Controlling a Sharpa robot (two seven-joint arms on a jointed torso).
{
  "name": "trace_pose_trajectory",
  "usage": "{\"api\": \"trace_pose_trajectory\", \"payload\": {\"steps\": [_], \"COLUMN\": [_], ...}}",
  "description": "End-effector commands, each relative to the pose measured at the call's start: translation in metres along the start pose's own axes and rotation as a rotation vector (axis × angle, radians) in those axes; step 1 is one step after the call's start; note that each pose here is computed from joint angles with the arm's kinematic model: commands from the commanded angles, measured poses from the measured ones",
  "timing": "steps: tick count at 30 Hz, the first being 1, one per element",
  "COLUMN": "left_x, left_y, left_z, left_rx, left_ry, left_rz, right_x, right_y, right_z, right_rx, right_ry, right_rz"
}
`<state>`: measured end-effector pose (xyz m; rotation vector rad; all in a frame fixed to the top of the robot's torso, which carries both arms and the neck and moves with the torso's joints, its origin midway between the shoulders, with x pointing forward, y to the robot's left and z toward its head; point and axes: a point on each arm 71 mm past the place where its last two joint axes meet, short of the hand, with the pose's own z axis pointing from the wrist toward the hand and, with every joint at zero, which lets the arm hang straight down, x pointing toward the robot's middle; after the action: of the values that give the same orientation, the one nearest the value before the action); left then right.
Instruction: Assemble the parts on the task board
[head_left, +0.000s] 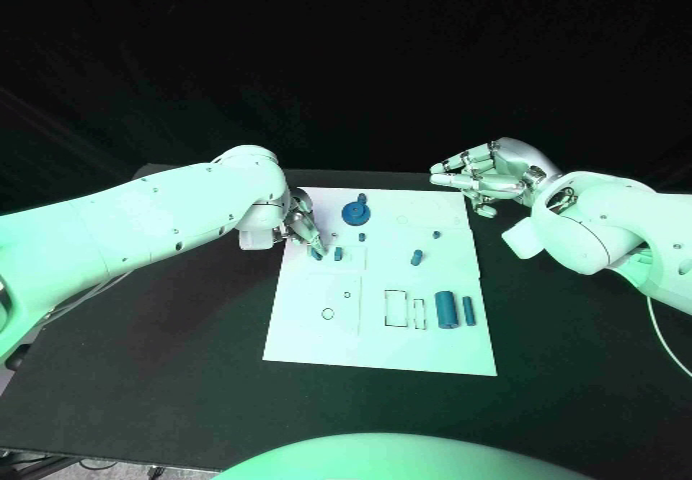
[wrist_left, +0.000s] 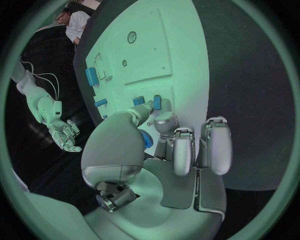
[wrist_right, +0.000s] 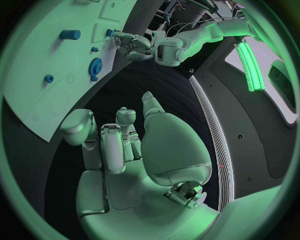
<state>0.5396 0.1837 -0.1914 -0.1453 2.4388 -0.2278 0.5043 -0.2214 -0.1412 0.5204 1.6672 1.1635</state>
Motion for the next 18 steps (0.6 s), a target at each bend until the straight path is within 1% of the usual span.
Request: {"api": "trace_pose_trajectory", "payload": {"steps": [1,9,18], "left_x": [0.005,0.0063,0.0132], "left_y": [0.0032,0.0007,-0.0001], "left_z": [0.0029,0.0044,0.006], "left_rx": [-0.028,-0.033,-0.036], "left_ry": [0.015,-0.028,-0.025], "left_rz": [0.039,0.029,0.036], "right_x": [0.002,0.0018,0.0017], "right_y": [0.0005,0.0005,0.0006], "right_z": [-0.0001,-0.0009,-0.001], "right_rx": [-0.008,-0.009,-0.011], "right_ry": [0.018,0.018,0.018], "right_rz": [0.0,0.0,0.0]}}
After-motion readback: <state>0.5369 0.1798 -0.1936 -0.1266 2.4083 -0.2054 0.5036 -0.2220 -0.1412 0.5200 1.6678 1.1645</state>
